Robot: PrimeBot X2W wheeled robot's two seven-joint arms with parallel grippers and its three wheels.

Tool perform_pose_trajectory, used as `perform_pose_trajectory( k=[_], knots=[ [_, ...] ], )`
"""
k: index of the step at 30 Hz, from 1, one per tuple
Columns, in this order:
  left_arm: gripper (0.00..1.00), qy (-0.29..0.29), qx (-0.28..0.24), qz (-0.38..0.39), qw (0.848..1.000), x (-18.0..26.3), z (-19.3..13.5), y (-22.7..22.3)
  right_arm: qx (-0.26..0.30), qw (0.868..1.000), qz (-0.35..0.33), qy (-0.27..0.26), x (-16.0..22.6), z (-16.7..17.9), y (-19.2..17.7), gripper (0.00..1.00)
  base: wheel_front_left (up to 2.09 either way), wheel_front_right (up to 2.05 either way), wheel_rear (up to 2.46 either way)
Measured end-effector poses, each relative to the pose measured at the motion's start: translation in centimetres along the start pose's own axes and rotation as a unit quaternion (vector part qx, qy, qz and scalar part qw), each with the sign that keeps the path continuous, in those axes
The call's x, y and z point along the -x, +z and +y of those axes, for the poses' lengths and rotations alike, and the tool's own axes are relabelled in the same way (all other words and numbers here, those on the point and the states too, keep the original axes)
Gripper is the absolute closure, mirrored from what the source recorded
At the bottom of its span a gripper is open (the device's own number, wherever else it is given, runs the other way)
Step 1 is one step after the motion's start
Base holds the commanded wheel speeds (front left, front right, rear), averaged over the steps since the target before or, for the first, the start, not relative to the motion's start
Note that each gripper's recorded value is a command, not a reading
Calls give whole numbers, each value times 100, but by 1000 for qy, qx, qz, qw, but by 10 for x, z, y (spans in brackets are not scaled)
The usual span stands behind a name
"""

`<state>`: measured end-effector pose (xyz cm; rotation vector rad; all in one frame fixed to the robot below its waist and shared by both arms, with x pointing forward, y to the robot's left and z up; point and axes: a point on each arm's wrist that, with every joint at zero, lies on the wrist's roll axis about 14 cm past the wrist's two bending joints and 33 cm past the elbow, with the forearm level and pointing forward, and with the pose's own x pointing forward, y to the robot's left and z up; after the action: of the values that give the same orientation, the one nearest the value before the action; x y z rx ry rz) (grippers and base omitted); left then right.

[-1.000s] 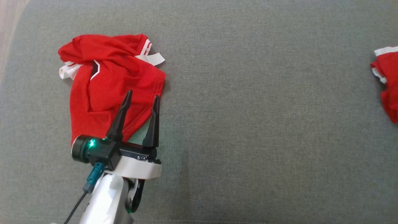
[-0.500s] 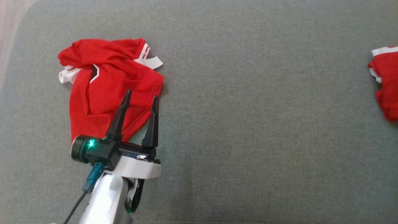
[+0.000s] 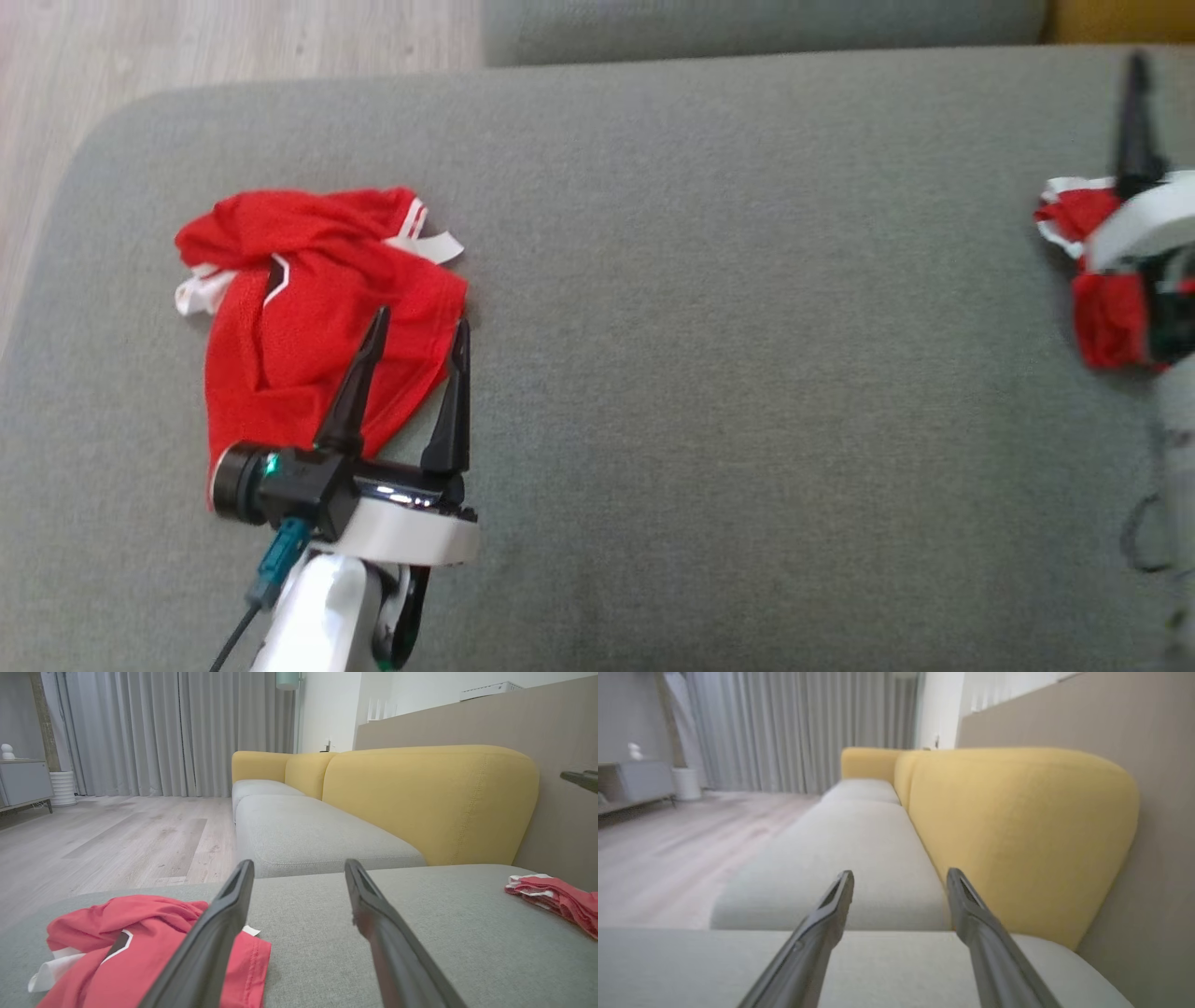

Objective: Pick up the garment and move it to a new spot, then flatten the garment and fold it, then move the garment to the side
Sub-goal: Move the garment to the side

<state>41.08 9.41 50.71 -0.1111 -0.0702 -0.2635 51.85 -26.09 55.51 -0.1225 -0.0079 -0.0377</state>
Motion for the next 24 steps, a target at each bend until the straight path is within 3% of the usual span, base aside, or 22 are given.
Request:
perform_pose_trajectory(
  k=[3,8,12,17,24],
  knots=[
    [0,-2,0,-8,1000,2,-3,6,-47,997,-51,23,13,27,22,0,0,0,0],
    [0,-3,-5,-20,1000,4,-5,15,-117,989,-74,51,46,67,23,0,0,0,0],
    [0,0,-3,-15,1000,13,-5,12,-146,985,-65,69,74,91,5,0,0,0,0],
    [0,9,2,-7,1000,26,-4,7,-169,983,-7,72,115,103,-45,0,0,0,0],
    [0,13,4,-1,1000,34,-4,4,-180,979,12,97,138,125,-58,0,0,0,0]
  ],
)
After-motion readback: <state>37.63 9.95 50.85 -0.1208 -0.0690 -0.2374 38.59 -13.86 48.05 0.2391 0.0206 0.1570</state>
